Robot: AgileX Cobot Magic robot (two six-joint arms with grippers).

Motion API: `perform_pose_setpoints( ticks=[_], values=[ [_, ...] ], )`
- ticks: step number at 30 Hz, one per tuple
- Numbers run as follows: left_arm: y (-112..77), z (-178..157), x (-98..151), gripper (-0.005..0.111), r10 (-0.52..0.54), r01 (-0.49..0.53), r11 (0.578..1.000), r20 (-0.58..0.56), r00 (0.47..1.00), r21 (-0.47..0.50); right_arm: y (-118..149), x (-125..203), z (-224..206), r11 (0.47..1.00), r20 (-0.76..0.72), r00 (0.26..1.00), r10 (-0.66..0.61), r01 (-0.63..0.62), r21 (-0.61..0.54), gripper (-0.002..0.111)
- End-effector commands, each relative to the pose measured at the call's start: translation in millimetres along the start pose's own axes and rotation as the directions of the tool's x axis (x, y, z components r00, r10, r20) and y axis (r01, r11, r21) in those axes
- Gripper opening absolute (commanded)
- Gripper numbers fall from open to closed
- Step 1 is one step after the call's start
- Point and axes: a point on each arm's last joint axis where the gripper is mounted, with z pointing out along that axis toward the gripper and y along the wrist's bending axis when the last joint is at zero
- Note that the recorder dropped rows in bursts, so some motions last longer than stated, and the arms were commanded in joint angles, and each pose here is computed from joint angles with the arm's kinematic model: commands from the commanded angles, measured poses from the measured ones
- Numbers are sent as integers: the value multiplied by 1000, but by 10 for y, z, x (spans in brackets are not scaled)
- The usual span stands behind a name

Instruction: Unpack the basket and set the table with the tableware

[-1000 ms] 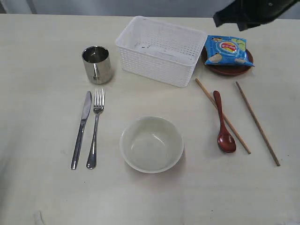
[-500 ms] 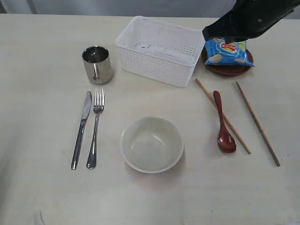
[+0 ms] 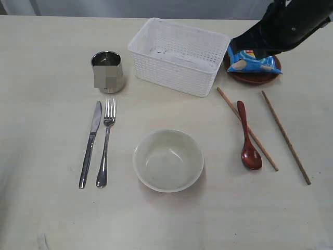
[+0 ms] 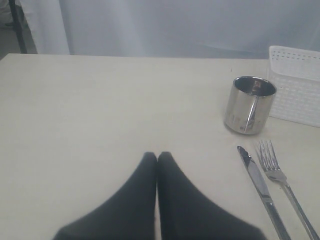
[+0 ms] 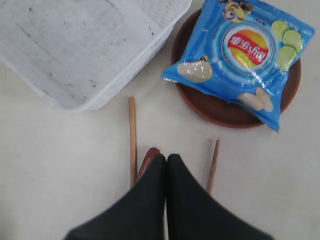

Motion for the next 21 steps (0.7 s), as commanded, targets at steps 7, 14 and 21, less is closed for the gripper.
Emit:
perform_pose_setpoints(
  ticks=[7,14,21],
  values=[
    [2,1,3,0,2,-2,1000,9,1000,-2,88,510,236,996,-252,966,59,-73,-47,-1],
    [2,1,3,0,2,-2,1000,9,1000,-2,189,718,400,990,-311,946,86,-116,-77,0],
    [2,1,3,0,2,-2,1000,9,1000,-2,494,747,615,996,-350,936,-40,7,-94,0]
  ],
)
